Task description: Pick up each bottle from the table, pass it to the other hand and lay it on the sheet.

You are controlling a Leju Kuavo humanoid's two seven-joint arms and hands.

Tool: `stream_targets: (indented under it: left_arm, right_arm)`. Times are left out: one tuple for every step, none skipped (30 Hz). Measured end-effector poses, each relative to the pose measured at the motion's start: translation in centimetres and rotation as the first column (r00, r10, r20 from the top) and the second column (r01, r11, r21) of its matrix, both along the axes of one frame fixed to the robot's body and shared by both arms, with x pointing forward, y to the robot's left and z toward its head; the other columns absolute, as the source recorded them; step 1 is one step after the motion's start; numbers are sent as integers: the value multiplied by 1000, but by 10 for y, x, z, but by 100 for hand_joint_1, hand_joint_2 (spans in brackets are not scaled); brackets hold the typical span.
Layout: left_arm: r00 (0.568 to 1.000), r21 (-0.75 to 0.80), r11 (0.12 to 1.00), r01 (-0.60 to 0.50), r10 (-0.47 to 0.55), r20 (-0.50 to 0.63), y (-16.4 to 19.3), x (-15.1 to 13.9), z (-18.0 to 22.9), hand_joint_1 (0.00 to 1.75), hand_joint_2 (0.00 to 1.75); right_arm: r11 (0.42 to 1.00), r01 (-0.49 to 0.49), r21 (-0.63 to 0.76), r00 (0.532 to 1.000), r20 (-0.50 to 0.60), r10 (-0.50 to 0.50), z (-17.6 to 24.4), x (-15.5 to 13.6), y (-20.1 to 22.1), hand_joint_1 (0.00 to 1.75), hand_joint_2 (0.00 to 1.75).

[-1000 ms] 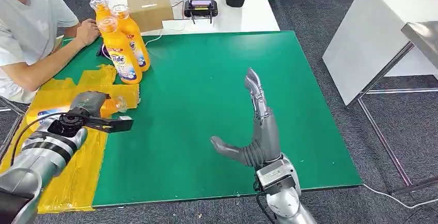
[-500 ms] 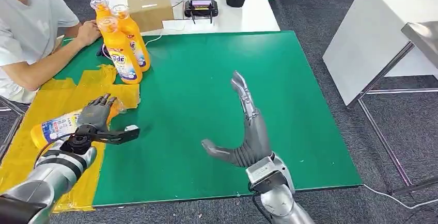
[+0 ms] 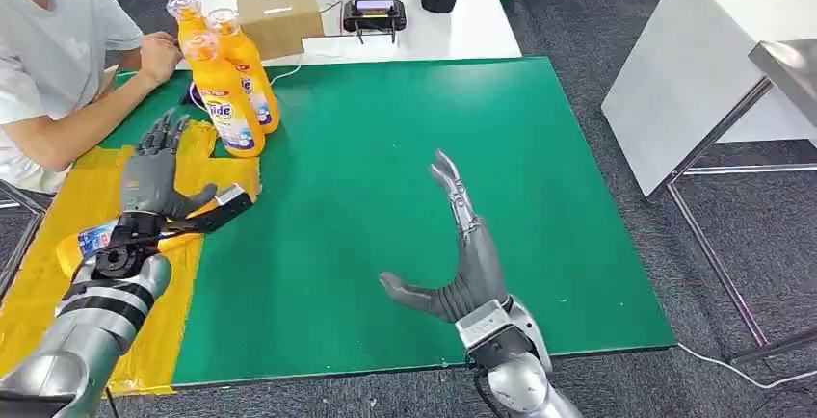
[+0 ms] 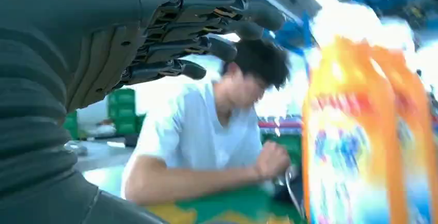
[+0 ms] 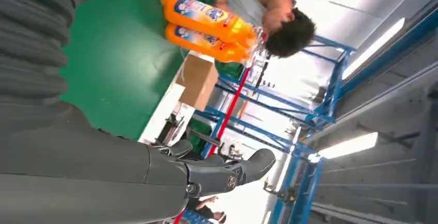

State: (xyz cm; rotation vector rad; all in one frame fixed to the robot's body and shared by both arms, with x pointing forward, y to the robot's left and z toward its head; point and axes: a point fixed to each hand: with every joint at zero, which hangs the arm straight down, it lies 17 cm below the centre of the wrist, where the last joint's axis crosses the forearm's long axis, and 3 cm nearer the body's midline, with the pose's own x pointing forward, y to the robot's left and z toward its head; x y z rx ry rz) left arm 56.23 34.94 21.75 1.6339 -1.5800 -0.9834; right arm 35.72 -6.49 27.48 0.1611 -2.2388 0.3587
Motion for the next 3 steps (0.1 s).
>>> stream_targets:
  left_arm:
    - [998,-12,999,46,-45,53,-9,-8,16,0,175]
    - [988,-37,994,101,-96,123,-16,-19,38,0,175]
    - [973,-88,984,154,-135,188,-21,-30,54,0,175]
  right_arm:
    - [1000,9,-1,1000,-7,-9,-4,-1,-2,0,175]
    - [1000,22,-3,1000,-17,-22,-9,-2,-6,0,175]
    - [999,37,-7,999,-27,-37,-14,-2,-10,0,175]
